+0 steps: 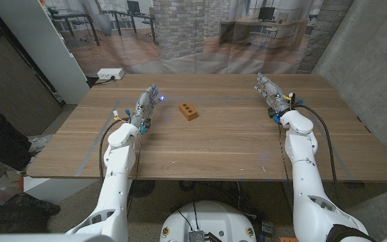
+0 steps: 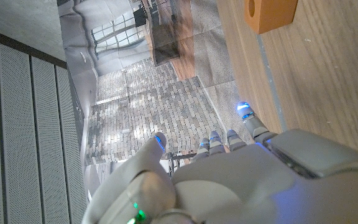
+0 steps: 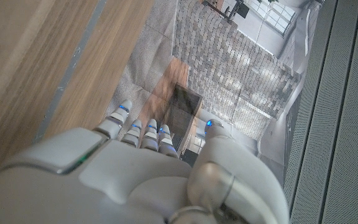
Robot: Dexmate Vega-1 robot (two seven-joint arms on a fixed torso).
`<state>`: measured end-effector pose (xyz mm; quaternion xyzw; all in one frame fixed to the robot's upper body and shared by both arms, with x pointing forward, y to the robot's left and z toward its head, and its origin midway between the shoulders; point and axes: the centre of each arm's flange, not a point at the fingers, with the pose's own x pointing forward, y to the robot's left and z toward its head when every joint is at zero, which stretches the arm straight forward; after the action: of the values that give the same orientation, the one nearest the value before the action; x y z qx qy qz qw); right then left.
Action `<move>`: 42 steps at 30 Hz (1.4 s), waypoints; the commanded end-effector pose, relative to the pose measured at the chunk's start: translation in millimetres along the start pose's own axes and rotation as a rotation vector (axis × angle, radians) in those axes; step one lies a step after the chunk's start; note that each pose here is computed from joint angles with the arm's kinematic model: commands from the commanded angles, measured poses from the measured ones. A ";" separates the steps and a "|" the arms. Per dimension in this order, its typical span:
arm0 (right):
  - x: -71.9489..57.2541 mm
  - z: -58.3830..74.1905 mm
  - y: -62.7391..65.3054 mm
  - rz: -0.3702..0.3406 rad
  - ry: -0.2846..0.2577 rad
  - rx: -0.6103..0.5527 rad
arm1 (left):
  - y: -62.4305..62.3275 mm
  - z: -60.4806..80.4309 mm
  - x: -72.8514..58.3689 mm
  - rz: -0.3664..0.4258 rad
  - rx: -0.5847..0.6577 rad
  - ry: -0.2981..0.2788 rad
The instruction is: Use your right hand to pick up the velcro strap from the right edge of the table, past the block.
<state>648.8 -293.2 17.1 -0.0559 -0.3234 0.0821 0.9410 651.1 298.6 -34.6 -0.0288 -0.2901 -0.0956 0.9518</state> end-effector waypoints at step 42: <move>24.0 43.0 -35.0 -0.038 -0.037 -0.261 | -0.9 -2.1 4.7 0.005 -0.006 0.005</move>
<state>648.9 -312.9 62.9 -0.1406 -0.3480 0.0403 0.9260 657.9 297.9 -33.3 -0.0321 -0.2859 -0.0953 0.9530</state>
